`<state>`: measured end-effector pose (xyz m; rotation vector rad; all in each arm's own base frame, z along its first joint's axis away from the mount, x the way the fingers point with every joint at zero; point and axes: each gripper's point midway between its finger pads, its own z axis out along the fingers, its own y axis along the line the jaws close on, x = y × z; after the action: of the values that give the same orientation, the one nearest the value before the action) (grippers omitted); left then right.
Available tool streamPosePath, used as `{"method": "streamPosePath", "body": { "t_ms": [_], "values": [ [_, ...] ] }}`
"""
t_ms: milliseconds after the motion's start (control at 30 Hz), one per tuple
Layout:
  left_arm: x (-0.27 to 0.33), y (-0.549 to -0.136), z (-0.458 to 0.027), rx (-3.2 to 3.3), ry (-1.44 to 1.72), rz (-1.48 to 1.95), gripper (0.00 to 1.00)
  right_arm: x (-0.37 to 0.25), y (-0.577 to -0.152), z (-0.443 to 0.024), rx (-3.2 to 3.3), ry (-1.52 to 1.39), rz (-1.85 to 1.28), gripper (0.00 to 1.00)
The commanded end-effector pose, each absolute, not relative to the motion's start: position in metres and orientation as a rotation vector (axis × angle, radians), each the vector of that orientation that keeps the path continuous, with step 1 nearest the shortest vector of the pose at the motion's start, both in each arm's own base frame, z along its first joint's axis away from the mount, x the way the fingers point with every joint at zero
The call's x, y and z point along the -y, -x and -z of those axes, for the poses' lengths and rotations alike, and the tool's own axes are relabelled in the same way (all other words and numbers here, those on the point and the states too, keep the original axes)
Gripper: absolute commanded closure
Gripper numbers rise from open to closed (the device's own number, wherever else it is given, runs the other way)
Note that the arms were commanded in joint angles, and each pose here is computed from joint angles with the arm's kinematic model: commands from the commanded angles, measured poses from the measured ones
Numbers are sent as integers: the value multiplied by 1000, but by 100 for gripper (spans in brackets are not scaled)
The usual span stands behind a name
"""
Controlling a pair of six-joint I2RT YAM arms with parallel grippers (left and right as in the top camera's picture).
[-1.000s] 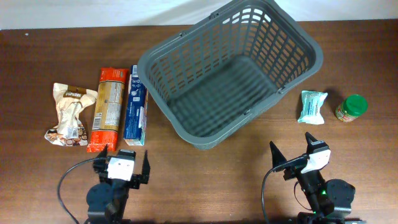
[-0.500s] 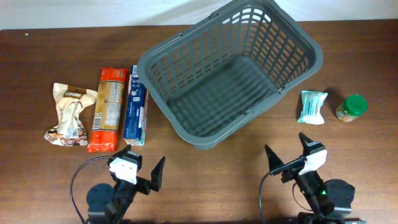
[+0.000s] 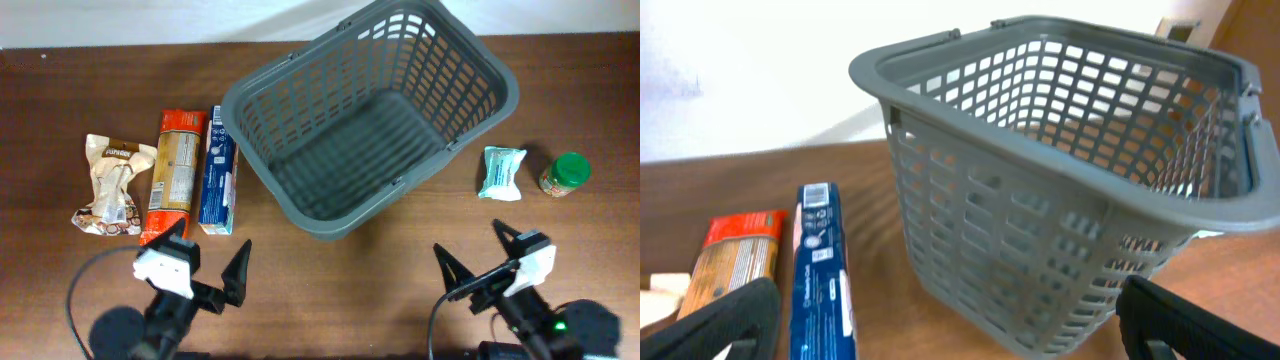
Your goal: Pack container
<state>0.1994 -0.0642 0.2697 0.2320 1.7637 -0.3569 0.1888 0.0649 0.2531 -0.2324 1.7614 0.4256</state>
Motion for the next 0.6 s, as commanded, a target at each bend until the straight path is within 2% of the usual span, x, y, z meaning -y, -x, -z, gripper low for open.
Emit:
{"method": "streamPosePath", "body": {
  "t_ms": [0, 133, 267, 567],
  "values": [
    [61, -212, -297, -1826, -203, 348, 1, -58, -191, -295, -1792, 289, -314, 1],
    [61, -227, -323, -1893, -199, 354, 1, -42, -200, -328, -1898, 216, -247, 1],
    [63, -257, -359, -1990, -260, 320, 1, -23, -226, -381, -2002, 138, -174, 1],
    [63, -275, -381, -2263, -233, 361, 1, -28, -239, -405, -2220, 107, -282, 1]
  ]
}}
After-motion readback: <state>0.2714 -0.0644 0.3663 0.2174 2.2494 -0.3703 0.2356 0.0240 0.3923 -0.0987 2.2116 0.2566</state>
